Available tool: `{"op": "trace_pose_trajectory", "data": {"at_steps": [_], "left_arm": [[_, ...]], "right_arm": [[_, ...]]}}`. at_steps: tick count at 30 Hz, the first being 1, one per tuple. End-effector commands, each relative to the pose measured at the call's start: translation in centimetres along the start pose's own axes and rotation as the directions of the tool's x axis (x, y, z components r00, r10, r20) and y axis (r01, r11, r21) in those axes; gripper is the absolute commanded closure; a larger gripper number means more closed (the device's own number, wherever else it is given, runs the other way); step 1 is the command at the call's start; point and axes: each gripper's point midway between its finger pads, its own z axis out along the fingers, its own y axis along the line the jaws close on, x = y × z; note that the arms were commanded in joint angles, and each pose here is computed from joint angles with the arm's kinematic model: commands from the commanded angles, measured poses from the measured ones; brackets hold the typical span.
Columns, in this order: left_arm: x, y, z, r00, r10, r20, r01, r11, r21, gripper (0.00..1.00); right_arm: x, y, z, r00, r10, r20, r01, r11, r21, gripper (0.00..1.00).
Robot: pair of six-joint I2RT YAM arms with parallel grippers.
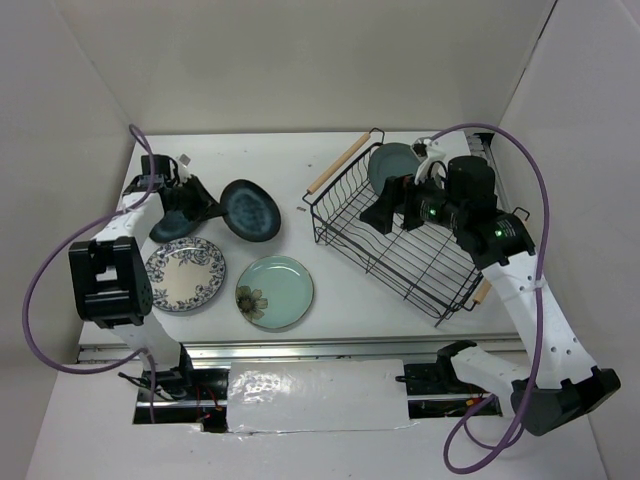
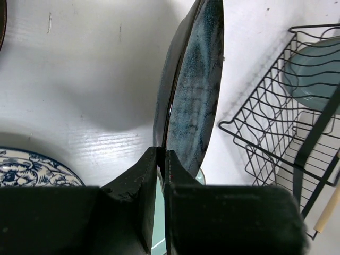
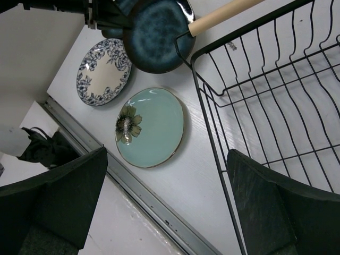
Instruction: Load the plates into the dish rack
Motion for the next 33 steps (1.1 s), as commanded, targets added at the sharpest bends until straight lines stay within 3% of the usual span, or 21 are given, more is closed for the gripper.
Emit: {"op": "trace_pose_trajectory", "data": {"at_steps": [1,13,26,33], "left_arm": [[-1.3,-5.1,-3.7,0.997,0.052,0.055,-0.061,0.983,0.173,1.0],[-1.1,-9.9,-10.9,0.983,0.14,0.115,-0.168,0.94,0.297,1.0],[1.4,-14.8,-17.3,0.953,0.259,0.159,-0.303,0.843,0.444,1.0],[3.3,-16.3,-19.3,0.95,0.279,0.142,-0.311,0.788,0.53,1.0]], "right_arm": [[0.5,0.5,-0.3,1.0,0.01,-0.004,-0.01,1.0,-0.005,0.0],[-1.8,0.5,0.4,0.999,0.008,0.034,-0.009,0.999,0.047,0.0],[-7.1,6.9,5.7,0.995,0.023,0.102,0.005,0.964,-0.265,0.02],[-7.6,8.9,10.5,0.998,0.046,0.036,-0.03,0.933,-0.359,0.02]]}}
